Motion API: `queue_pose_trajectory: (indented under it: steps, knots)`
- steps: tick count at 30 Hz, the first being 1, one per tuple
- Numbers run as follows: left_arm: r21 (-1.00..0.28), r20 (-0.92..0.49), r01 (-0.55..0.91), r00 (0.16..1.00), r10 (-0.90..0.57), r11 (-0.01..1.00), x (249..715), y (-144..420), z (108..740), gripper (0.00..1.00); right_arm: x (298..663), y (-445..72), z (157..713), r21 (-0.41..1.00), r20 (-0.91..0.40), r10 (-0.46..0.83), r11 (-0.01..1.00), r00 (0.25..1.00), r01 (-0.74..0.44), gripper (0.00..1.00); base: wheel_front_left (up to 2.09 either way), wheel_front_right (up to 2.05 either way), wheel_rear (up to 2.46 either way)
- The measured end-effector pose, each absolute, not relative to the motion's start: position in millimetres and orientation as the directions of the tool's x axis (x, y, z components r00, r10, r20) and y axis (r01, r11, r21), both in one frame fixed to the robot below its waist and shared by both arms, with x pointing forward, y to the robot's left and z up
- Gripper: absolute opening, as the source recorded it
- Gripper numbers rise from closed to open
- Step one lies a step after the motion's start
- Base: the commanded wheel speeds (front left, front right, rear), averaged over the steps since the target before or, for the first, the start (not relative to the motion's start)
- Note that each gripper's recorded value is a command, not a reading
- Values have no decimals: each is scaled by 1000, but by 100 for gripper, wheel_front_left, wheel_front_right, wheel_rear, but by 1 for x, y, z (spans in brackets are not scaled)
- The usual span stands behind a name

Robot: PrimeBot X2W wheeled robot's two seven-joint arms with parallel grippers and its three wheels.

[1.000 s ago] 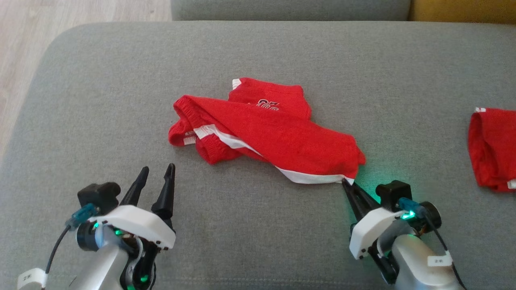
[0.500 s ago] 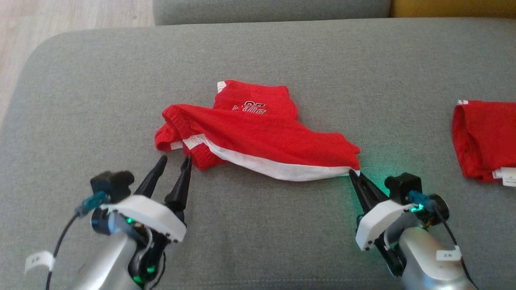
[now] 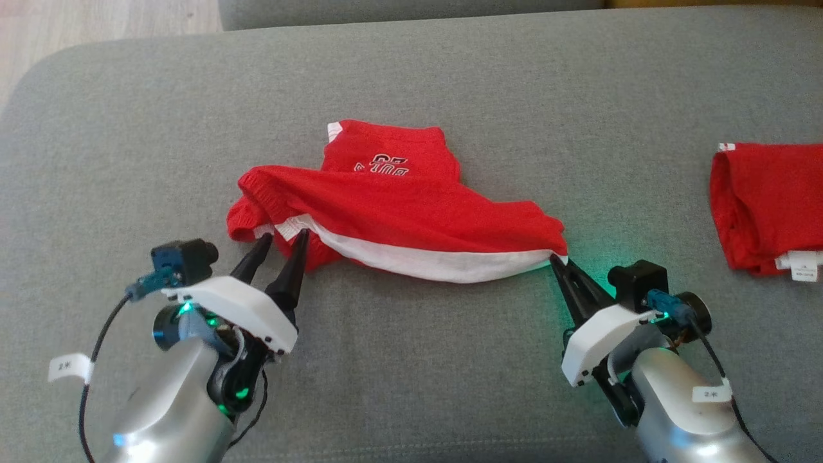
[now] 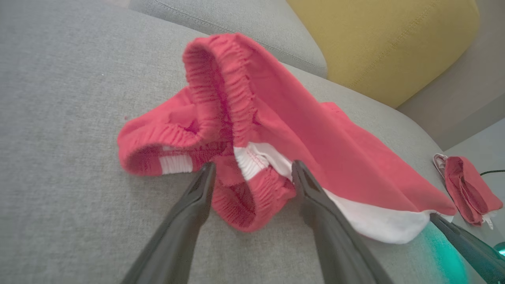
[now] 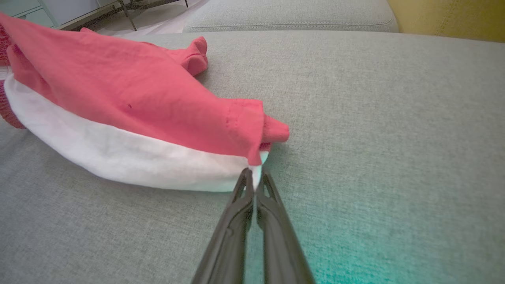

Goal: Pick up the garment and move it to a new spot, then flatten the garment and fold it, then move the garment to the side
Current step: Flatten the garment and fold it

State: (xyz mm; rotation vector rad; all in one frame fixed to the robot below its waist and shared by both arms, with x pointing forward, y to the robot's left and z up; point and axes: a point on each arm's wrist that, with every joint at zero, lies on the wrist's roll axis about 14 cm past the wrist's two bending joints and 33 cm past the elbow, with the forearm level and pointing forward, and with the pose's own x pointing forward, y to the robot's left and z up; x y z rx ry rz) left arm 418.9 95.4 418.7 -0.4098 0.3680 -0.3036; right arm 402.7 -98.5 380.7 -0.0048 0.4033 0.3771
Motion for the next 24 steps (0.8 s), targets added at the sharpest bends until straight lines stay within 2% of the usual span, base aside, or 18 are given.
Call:
queue_pose_trajectory:
  steps: [18,19,20,21,22,23,24]
  knots:
    - [-437,-296,233,875,-384,869,428,88,411,100,403,-103,378,73,-391,345,936,853,-345,0,0,0,0]
    - [-436,-296,233,875,-384,869,427,88,411,95,403,-103,378,73,-390,345,936,854,-346,0,0,0,0]
    - [-435,-297,235,874,-385,869,426,88,411,73,403,-102,379,72,-389,346,935,854,-347,0,0,0,0]
    - [-433,-299,238,872,-388,869,425,88,411,40,403,-102,379,72,-388,347,935,854,-348,0,0,0,0]
    - [-432,-300,245,869,-394,868,424,86,410,14,403,-102,379,72,-388,348,935,854,-348,0,0,0,0]
    - [-432,-300,248,867,-397,867,423,86,411,0,403,-101,380,71,-388,348,934,854,-349,0,0,0,0]
    - [-431,-299,249,867,-398,867,423,85,411,0,403,-101,380,71,-387,348,934,854,-349,0,0,0,0]
